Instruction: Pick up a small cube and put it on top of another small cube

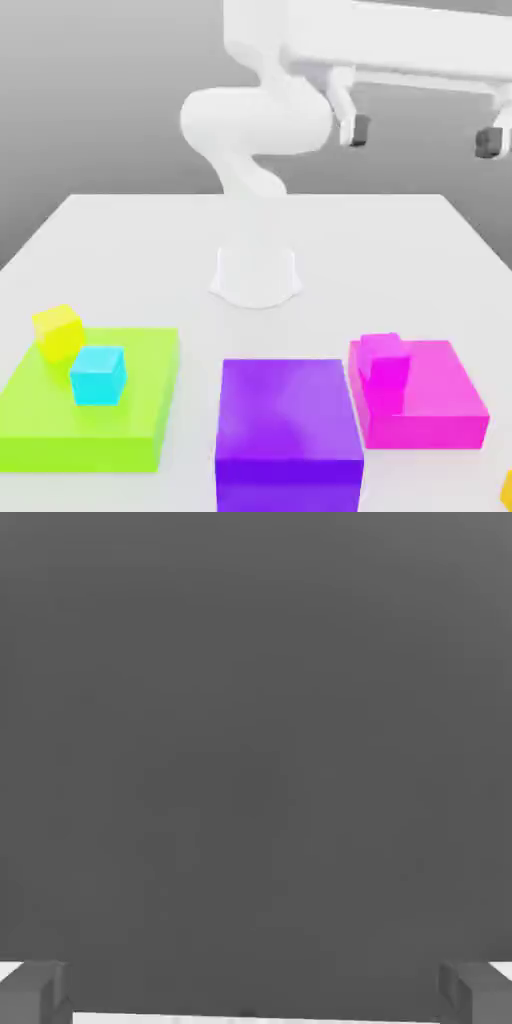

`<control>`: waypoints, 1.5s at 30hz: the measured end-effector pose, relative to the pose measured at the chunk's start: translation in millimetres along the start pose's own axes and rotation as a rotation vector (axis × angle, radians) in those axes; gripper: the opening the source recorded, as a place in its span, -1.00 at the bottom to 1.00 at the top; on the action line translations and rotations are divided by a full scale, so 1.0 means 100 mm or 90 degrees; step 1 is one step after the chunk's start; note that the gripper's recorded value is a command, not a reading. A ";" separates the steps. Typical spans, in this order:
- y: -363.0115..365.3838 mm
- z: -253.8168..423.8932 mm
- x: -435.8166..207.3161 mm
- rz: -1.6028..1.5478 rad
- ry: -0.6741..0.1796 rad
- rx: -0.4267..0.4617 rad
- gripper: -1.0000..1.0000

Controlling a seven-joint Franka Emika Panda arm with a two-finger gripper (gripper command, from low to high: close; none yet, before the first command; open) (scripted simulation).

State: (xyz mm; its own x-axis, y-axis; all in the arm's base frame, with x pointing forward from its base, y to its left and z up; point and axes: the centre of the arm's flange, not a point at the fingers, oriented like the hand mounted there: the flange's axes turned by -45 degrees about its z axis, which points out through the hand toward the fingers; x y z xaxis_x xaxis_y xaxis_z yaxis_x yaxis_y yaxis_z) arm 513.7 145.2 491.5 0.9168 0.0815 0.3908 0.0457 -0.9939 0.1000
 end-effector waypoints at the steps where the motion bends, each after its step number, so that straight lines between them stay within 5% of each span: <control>1: -0.10 0.15 -0.01 -0.005 -0.013 0.001 0.00; 22: -2.06 2.91 -1.36 -0.068 -0.251 0.080 0.00; 23: -2.07 3.04 -1.42 -0.068 -0.252 0.080 -1.00; 30: -2.08 3.05 -1.43 -0.068 -0.252 0.080 -1.00; 45: -1.40 1.72 -1.61 -0.234 -0.251 0.063 -1.00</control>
State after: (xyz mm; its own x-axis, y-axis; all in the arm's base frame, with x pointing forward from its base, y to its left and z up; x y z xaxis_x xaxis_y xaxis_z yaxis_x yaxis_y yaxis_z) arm 427.4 258.5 257.4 0.9114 0.4104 -0.0287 0.4114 -0.9087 0.0707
